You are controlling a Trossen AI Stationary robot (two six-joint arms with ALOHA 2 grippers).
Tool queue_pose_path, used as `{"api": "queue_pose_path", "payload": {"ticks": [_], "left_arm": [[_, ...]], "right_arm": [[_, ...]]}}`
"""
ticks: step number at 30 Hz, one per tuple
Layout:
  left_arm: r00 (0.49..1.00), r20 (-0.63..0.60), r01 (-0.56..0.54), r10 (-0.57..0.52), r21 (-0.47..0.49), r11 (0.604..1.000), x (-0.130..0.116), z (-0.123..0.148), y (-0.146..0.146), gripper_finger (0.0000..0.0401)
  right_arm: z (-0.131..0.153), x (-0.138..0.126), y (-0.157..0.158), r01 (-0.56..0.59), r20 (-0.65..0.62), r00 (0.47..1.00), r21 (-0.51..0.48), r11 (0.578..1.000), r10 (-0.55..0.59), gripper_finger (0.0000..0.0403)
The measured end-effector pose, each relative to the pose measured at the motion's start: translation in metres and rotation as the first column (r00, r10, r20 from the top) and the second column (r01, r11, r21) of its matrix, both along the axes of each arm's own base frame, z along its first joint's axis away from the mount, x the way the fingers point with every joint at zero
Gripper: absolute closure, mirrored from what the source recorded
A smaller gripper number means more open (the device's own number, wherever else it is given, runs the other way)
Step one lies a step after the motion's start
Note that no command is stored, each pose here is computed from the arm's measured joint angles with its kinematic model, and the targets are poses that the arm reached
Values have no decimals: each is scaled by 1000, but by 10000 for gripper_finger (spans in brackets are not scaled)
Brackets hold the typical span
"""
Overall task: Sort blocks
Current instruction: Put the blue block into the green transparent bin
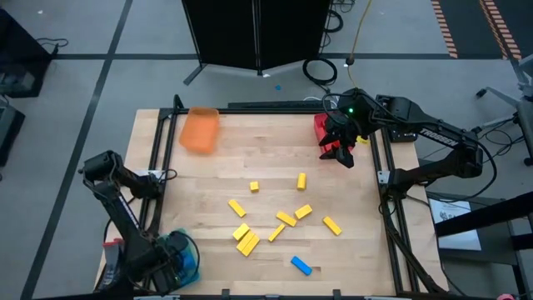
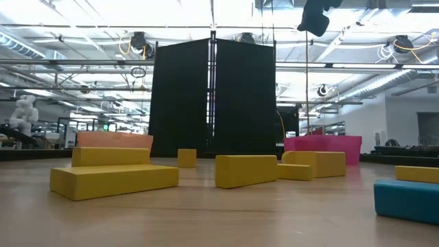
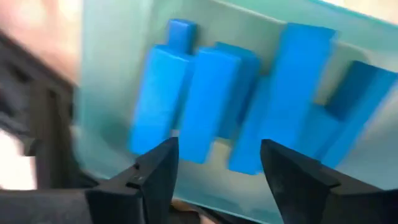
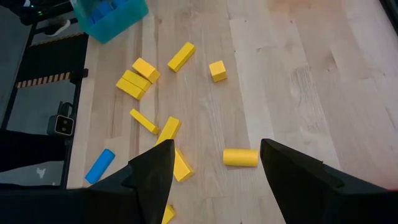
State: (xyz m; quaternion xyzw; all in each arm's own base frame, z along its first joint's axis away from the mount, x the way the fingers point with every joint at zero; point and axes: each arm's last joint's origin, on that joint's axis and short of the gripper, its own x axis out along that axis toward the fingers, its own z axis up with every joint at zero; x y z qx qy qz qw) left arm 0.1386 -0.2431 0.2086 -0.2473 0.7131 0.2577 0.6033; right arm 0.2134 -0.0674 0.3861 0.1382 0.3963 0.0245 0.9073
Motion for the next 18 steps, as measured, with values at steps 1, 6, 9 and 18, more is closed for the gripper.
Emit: {"api": "queue_pose_path", "payload": {"ticks": [1,6,9,18], "left_arm": [[1000,10,1,0,-17,1000,2,1,-1,168],[993,118,40,-31,-68,997,27,22,-1,180],[968,239,89,-72,-62,994,47,42,3,189],[861,497,77,-106,80,994,106,83,41,196]], "right_arm": [[0,0,0,0,0,1000,0,1000,0,167],[0,0,0,-1,0,1000,-1,1000,1,167],[0,0,0,-4,2,1000,-4,1000,4,167],[-18,11,4,47,-60,997,63,997,-43,167]]}}
